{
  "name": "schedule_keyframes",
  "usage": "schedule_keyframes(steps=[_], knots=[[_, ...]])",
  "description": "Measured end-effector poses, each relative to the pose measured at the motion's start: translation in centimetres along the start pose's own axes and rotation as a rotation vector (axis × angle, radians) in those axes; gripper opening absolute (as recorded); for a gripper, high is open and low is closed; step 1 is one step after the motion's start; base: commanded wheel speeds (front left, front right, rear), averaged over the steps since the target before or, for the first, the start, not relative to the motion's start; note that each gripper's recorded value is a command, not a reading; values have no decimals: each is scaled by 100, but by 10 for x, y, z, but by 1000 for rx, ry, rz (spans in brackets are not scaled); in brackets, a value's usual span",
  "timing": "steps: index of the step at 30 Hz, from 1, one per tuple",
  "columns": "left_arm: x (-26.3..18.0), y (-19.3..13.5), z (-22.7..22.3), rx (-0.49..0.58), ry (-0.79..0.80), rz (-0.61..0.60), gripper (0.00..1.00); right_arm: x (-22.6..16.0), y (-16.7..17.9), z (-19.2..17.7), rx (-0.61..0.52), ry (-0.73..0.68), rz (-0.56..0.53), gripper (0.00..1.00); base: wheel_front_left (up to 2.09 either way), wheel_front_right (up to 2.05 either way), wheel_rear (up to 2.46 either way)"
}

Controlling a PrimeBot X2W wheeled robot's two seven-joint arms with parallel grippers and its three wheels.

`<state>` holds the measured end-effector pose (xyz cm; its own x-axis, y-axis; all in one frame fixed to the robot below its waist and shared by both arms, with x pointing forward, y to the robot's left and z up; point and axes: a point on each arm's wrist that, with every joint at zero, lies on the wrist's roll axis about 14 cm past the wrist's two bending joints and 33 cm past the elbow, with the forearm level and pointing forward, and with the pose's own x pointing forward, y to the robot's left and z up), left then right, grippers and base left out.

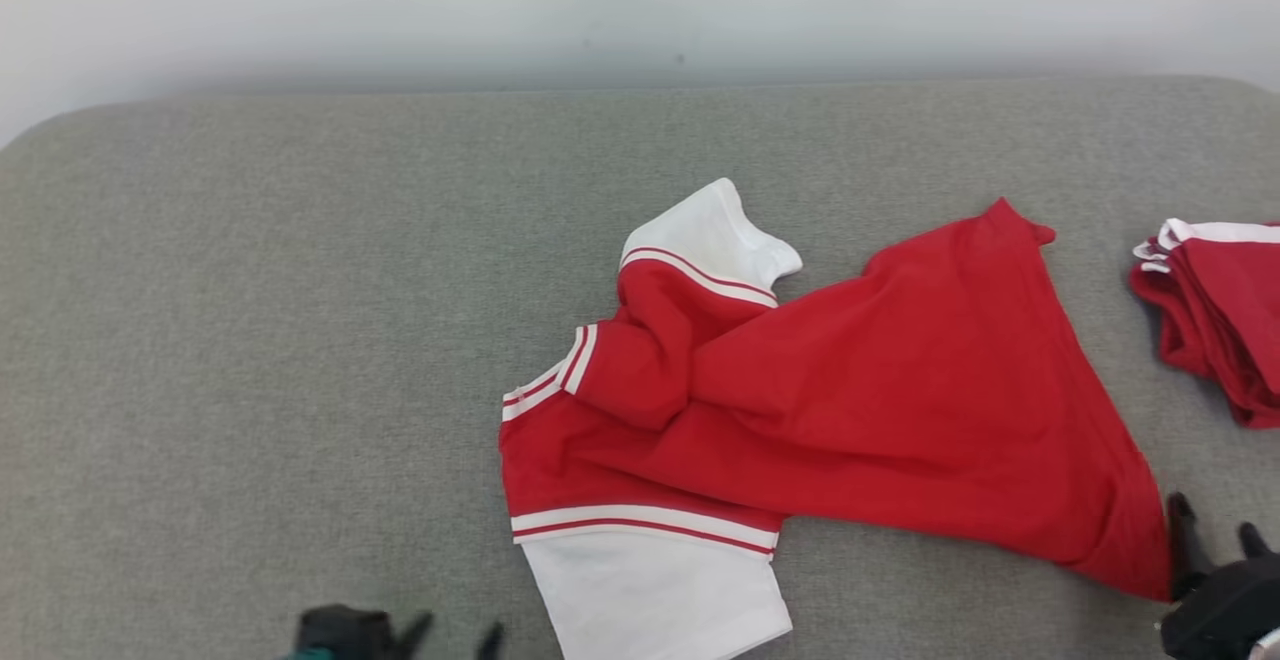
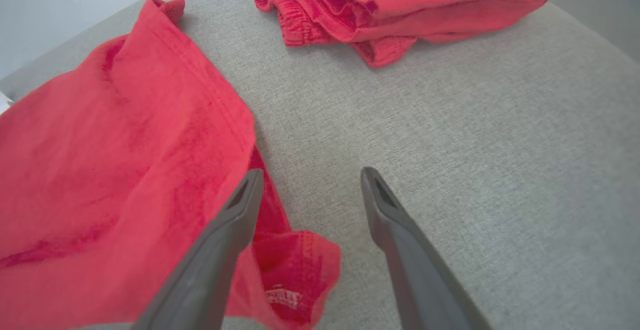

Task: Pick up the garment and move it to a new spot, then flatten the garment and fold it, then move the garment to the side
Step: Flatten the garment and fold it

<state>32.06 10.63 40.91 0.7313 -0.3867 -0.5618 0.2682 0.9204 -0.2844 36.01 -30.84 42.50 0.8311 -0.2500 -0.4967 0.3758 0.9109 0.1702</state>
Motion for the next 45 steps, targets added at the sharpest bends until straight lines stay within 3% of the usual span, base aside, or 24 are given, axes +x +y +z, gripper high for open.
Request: schedule_keyframes(steps=[8,16,20,29,37,45], knots=[[1,29,52,55,-233,107,100,-15,-21,22,-10,-75,-57,100,0,0,0],[-1,12,80,68,-412,117,100,-21,-18,38,-12,-152,-43,100,0,0,0],[-3,5,66,71,-413,127,100,-24,-11,32,-27,-141,-17,100,0,0,0],[9,-21,5,36,-218,54,100,-27,-1,18,-58,-80,16,100,0,0,0],[24,-4,41,61,-266,93,100,-24,25,17,-75,-70,87,100,0,0,0],[48,18,55,65,-191,128,100,-17,35,8,-108,22,98,100,0,0,0]])
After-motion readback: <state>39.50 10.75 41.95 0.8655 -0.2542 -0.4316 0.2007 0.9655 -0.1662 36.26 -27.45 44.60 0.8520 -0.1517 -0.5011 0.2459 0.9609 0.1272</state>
